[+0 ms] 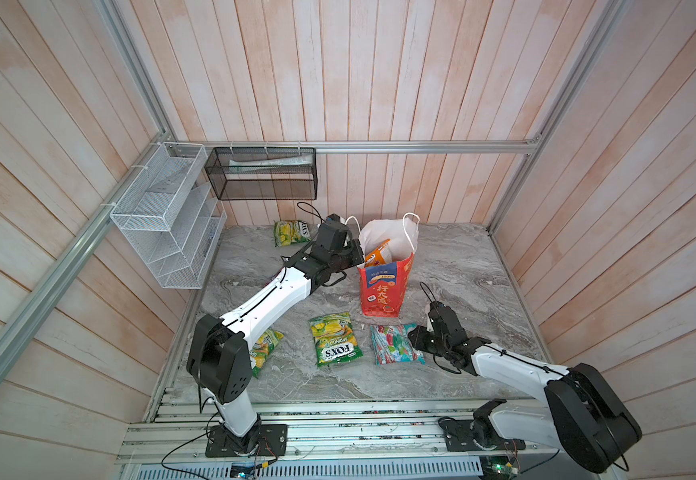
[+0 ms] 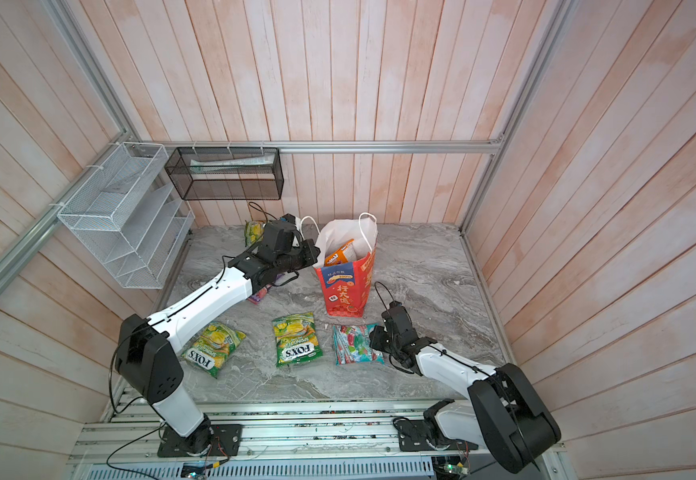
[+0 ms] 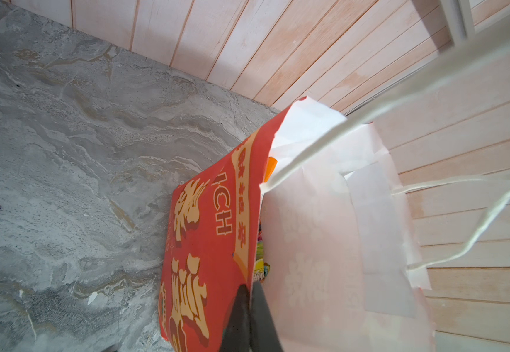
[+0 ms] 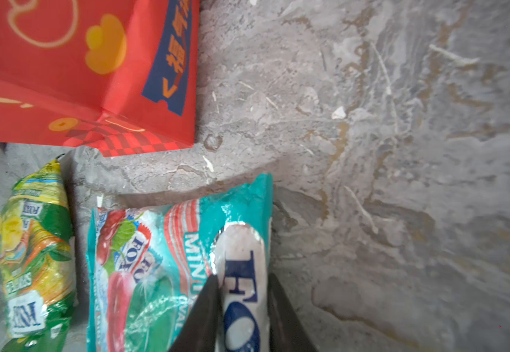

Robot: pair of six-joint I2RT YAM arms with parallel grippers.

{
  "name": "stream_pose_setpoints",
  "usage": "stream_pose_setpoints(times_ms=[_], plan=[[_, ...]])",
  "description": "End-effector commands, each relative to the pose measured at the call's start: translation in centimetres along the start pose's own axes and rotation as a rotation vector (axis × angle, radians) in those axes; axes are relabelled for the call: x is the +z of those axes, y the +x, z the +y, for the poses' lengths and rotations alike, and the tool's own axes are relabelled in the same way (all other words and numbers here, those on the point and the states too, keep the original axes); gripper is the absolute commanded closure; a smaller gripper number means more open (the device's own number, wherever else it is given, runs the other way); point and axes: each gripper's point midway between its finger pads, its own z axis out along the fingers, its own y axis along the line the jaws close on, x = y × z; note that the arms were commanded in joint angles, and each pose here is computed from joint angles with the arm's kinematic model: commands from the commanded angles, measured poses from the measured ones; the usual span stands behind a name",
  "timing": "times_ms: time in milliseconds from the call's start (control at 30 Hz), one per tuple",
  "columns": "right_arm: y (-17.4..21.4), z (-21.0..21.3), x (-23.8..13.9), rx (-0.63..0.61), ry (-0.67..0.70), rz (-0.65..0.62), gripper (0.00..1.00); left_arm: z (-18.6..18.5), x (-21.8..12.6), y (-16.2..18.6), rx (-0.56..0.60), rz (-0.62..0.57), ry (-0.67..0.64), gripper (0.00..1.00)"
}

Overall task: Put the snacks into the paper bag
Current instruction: 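Close the right gripper on the teal Mint Blossom packet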

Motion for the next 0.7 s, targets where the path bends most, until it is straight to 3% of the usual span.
stream_pose_setpoints(times_ms=[0,100,267,433,667], plan=[[0.6,1.8,0.2,-0.04,-0.081,0.048,0.87,-0.6,-1.2,-0.5,0.019,-0.009,0.019,1.0],[0.5,3.3,-0.5,-0.078,-0.136,0.036,0.94,-0.7,-1.0,-0.3,0.019,-0.001,0.025,1.0],[-0.3,5.7,-2.9,-0.112,-0.246,-0.024,0.96,-1.0,-1.4,-0.4,0.019,-0.002,0.037,1.0],[-1.7,6.0,-5.2,-0.13,-0.251,-0.126,1.0,-1.4,-2.0,-0.6,0.018,-0.011,0.047,1.0],[-2.1,8.0,-7.3,-0.164,-0.355,-0.159,1.0,-1.8,-2.2,-0.5,0.019,-0.007,0.063,1.0]])
